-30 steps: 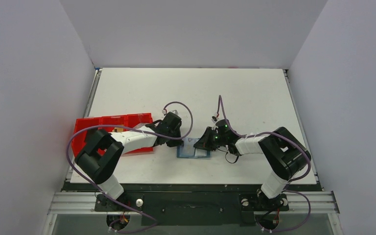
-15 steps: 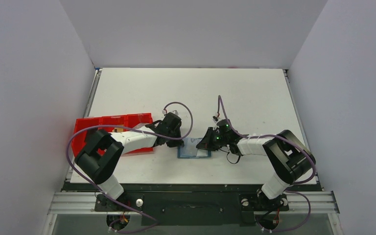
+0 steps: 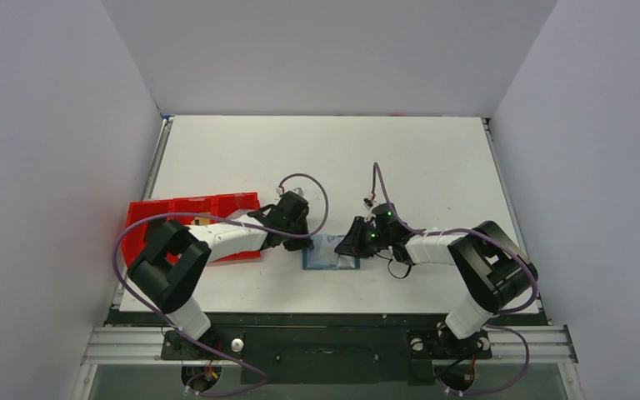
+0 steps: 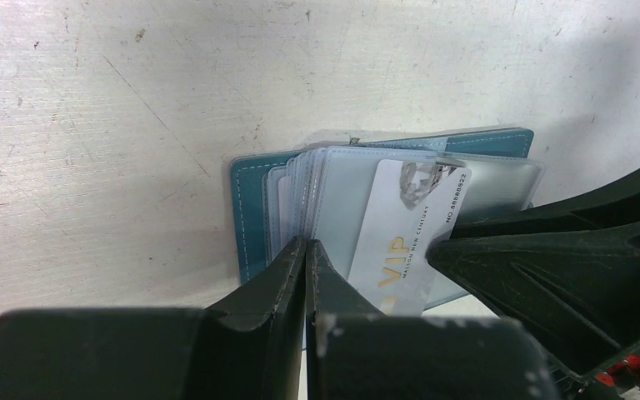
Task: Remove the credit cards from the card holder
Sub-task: Remove the credit card from the card holder.
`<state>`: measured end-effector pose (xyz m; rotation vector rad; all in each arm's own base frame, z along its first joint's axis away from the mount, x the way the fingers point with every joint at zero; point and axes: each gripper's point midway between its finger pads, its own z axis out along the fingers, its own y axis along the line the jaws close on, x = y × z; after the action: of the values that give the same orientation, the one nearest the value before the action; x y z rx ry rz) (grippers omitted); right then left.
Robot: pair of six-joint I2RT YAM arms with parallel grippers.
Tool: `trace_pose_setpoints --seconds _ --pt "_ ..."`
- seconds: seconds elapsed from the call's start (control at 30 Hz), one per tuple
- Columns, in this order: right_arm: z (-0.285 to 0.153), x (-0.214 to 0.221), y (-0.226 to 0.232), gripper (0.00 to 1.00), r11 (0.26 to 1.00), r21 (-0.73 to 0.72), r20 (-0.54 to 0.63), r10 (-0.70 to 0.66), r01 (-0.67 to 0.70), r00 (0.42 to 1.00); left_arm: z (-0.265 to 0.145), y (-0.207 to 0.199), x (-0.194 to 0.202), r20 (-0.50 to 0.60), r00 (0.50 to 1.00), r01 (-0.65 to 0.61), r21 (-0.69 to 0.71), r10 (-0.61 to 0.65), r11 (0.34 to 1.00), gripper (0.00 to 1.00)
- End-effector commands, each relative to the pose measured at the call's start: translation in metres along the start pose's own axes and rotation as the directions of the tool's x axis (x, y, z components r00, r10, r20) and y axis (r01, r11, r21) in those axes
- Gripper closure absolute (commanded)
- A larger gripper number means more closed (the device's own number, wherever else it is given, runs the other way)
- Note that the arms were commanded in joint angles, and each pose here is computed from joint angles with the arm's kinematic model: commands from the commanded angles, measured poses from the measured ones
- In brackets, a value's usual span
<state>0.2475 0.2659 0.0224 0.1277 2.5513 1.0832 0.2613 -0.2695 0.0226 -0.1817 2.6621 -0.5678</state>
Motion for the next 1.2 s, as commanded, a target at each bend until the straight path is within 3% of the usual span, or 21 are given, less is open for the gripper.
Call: trace_pose_setpoints --seconds 0.0,0.27,0.57,1.17 --pt "0.004 -0.002 0.004 0.81 0.998 -0.052 0.016 0.020 -0.019 1.000 0.007 0.060 0.053 -0.171 0.985 -0.054 -0.198 0.019 0.979 1.00" --pt "0.014 0.000 0.002 0.79 0.994 -0.079 0.008 0.080 -0.079 0.997 0.007 0.057 0.051 -0.173 0.985 -0.061 -0.191 0.028 0.980 1.00" --pt "0.008 -0.005 -0.006 1.00 0.997 -0.029 0.038 0.068 -0.066 0.997 0.010 0.063 0.054 -0.181 0.984 -0.050 -0.213 0.012 0.976 1.00" --pt "-0.016 -0.013 -0.030 1.00 0.995 0.095 0.057 -0.007 0.002 0.998 0.010 0.066 0.055 -0.166 0.986 -0.028 -0.210 -0.007 0.977 1.00"
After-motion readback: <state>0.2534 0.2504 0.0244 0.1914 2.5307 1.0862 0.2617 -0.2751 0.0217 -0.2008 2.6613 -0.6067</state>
